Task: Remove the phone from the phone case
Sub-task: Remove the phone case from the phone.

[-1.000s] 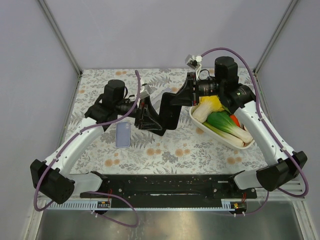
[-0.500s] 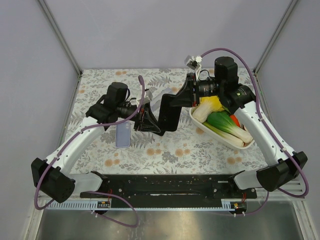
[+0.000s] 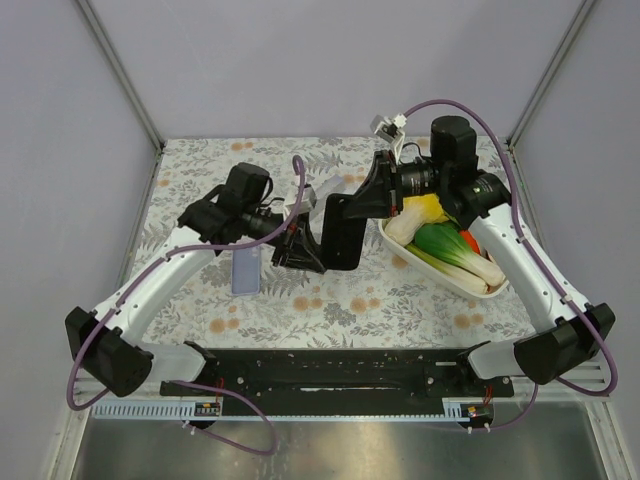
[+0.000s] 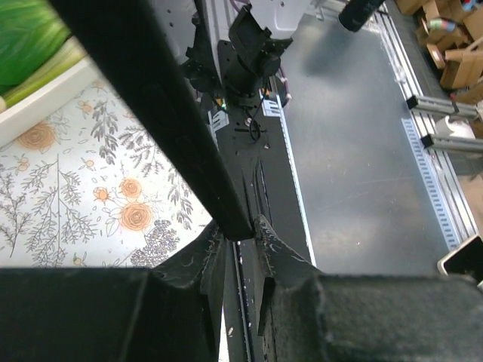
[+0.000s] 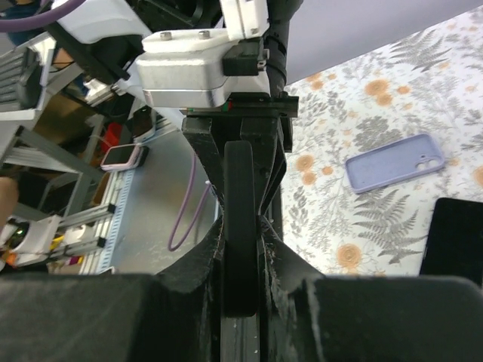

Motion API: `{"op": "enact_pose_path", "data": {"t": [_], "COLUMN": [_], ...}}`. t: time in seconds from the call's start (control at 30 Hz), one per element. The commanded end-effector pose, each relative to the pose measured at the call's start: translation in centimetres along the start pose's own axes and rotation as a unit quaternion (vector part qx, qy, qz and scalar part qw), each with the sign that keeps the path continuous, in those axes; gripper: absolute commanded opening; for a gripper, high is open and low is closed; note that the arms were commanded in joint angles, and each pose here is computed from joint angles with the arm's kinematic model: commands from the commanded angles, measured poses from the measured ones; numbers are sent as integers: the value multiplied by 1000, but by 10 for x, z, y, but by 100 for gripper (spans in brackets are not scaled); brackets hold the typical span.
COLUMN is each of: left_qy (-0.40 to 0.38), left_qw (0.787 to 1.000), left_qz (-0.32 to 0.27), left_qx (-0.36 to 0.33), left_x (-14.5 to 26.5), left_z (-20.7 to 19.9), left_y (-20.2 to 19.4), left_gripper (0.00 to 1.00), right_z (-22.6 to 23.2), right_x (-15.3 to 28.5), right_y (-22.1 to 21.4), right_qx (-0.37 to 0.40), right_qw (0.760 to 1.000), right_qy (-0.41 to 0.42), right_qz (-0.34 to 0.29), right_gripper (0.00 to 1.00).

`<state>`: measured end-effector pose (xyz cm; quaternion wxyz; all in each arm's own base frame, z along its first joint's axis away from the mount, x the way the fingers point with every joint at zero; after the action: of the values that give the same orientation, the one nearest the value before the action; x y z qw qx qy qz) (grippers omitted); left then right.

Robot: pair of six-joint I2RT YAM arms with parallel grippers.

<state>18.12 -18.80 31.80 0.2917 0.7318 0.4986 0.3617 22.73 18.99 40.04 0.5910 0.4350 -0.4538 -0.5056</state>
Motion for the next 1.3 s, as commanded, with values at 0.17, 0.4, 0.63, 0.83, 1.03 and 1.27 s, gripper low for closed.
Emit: {"op": "enact_pose_path", "data": {"t": [0.17,0.4,0.63,0.83,1.03,1.27], "left_qy": [-46,-46,5,16,30,-21], "left_qw": [979,963,974,986,994,995], "left_qz": [59,91,85,38,-11,-9], "left_qx": [-187,-249,-210,-164,-106,-96], "left_x": [-26,-45,-45,-23,-19,-18], "left_z": [-35,-53,-44,-39,-34,-36], "left_y": [20,28,29,23,26,27], "left_gripper": [0,0,28,80,95,71], "right_z": [9,14,22,29,34,39], "right_x": [-4,-7,-3,4,8,13], "right_y": [-1,-3,0,5,19,28], "right_qx": [13,13,46,65,93,111], "right_qw": [995,990,994,997,995,994], "right_qy": [89,134,95,32,3,-12], "right_qz": [-31,-38,-40,-28,-29,-22], "right_gripper": [0,0,0,0,0,0]}}
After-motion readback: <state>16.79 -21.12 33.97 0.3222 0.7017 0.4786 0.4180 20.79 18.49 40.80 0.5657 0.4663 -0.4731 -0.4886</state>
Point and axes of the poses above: each gripper's point midway between its finger pads, its own x axis back along the fingers, its own z axis along the line the jaws close on, y = z × x, the point moved 10 cm from there along x, back along the fingers, and after that the axes turned 14 degrees about x, right-handed, at the moved point
